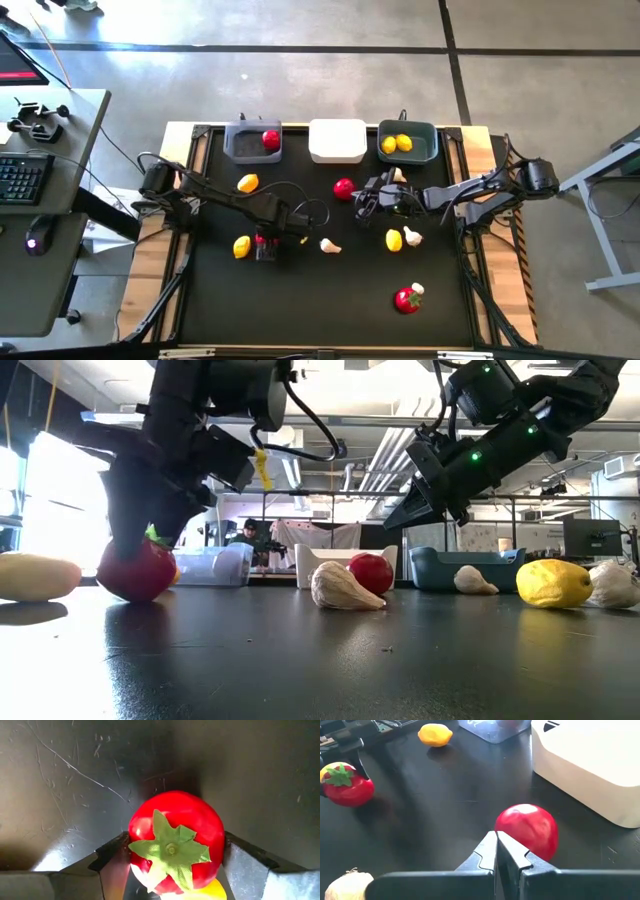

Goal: Sort produce into baskets
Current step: Put the tomato into the black bin

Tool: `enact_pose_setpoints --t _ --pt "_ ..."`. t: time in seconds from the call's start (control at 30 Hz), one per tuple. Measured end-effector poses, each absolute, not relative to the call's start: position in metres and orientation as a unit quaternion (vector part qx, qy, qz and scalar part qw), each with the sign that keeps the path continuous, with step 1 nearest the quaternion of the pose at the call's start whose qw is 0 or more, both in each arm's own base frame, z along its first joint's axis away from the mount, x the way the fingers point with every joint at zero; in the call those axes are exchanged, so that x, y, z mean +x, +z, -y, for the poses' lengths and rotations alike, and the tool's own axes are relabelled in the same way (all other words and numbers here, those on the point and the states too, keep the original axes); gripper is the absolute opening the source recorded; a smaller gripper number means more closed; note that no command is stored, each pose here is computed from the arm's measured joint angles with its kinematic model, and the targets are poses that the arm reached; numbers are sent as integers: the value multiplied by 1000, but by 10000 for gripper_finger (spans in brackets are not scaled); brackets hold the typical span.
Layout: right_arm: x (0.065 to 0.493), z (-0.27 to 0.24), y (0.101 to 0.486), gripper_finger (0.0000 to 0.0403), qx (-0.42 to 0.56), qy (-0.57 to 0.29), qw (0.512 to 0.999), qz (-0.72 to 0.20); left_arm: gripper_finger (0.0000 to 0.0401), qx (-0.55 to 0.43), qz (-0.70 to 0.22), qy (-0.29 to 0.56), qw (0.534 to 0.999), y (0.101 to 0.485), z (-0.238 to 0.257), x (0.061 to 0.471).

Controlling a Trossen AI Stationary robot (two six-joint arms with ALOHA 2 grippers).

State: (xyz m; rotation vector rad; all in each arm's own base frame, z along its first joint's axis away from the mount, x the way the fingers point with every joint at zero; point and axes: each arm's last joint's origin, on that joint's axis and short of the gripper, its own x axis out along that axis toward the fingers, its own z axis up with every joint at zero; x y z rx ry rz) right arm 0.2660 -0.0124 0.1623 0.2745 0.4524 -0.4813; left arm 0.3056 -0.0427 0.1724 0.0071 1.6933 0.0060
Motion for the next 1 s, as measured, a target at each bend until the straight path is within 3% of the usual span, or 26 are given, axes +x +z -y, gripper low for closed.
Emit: enact_pose_setpoints --t 0.2,0.43,0.63,1.0 --pt "266 12 162 2 134 -236 936 -225 241 38 -747 13 663 180 36 302" --pt "266 12 162 2 133 -236 936 -225 239 2 -736 55 675 204 2 292" --pt "265 12 161 2 133 -236 935 -227 239 -37 -712 97 694 230 -44 275" --pt "265 12 161 2 133 -236 935 -227 239 -89 -703 223 669 249 -149 220"
